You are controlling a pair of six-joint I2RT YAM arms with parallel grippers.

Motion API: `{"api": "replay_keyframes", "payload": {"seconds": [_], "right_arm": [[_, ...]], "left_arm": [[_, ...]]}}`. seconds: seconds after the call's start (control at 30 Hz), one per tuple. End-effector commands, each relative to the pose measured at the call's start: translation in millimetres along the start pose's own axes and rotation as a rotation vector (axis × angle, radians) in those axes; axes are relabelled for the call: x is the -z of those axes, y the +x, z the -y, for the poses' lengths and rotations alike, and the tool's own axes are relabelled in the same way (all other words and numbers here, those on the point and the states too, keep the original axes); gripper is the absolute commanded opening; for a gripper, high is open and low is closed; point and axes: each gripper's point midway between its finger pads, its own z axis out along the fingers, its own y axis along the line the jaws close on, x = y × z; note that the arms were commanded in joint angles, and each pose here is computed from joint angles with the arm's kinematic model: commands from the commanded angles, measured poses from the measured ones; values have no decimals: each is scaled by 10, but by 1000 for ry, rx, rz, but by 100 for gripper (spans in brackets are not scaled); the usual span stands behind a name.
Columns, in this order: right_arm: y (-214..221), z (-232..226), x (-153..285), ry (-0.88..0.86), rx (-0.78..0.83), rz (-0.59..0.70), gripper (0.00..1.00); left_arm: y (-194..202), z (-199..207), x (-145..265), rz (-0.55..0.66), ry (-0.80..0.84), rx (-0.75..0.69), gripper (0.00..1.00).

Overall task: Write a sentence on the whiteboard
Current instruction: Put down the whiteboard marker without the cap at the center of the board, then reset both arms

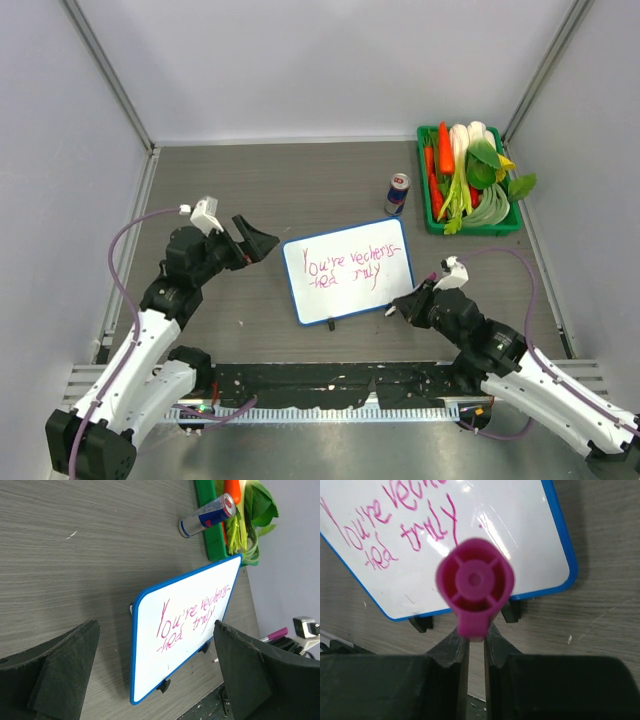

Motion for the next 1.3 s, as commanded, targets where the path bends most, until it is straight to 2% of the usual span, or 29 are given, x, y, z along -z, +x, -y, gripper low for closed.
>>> {"api": "replay_keyframes", "payload": {"seconds": [0.0, 0.1, 0.27, 0.4, 0.43, 0.47, 0.57, 0.73, 1.03, 1.27], "right_arm": [[324, 134, 25, 26, -117, -112, 2], [474, 265, 11, 59, -140, -148, 5], [508, 330, 7, 104, -159, -160, 20], [513, 360, -45, 133, -191, -150, 38], [514, 367, -58, 138, -198, -148, 45], [500, 366, -67, 143, -204, -141, 47], [403, 359, -79, 155, -207, -101, 65], [166, 249, -52, 151, -157, -43, 78], [-276, 93, -32, 195, -2, 53, 80], [-762, -77, -4, 228, 118, 185, 82]], "left_arm": [[-155, -29, 43, 36, -73, -5, 99], [-214, -44, 22, 50, -96, -5, 100], [-248, -71, -28, 53, -118, 6, 100], [-225, -59, -70, 41, -102, 18, 100], [-219, -63, -79, 38, -103, 20, 100], [-213, -61, -82, 34, -102, 21, 100], [-218, -78, -80, 37, -110, 12, 100], [-236, -87, -57, 56, -114, 7, 100], [-228, -177, -41, 66, -150, 2, 100], [-286, -214, 18, 92, -180, -40, 100]]}}
